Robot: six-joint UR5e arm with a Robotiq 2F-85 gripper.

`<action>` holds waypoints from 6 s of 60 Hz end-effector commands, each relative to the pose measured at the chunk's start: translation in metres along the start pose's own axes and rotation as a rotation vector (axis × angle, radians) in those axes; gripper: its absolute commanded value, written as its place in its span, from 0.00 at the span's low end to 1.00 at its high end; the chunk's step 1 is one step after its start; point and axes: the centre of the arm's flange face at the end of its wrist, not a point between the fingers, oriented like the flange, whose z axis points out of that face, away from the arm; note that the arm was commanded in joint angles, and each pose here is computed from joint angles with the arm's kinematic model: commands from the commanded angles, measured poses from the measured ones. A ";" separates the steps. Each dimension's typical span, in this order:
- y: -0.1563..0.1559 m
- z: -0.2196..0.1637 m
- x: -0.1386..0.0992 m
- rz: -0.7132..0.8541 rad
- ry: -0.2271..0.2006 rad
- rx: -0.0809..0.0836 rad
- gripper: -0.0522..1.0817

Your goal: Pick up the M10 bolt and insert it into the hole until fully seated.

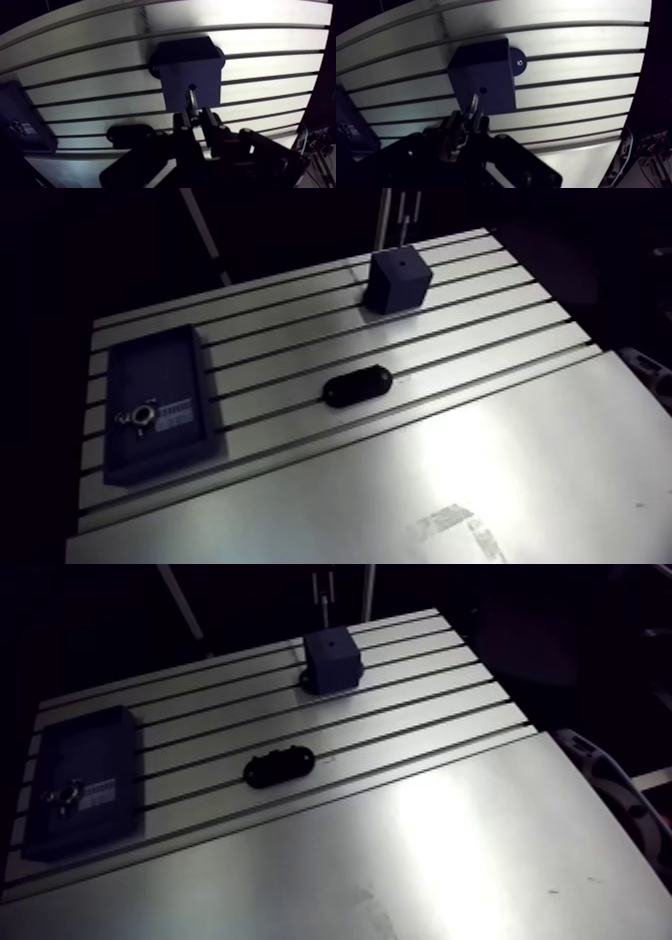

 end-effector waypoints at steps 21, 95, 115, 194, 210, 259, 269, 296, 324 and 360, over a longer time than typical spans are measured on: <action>0.003 0.008 -0.006 0.005 -0.010 0.001 1.00; 0.009 0.018 -0.005 0.013 0.006 0.002 1.00; 0.008 0.023 -0.005 0.010 -0.002 0.003 1.00; 0.008 0.024 -0.005 0.010 0.000 0.005 1.00; 0.007 0.023 -0.005 0.009 0.003 0.003 1.00; 0.008 0.026 -0.004 0.010 -0.003 0.005 1.00; 0.008 0.026 -0.004 0.010 -0.002 0.004 1.00; 0.006 0.028 -0.004 0.010 -0.006 0.005 1.00; 0.006 0.036 -0.001 0.008 0.018 0.000 1.00; 0.002 0.038 -0.003 -0.015 0.042 -0.007 0.05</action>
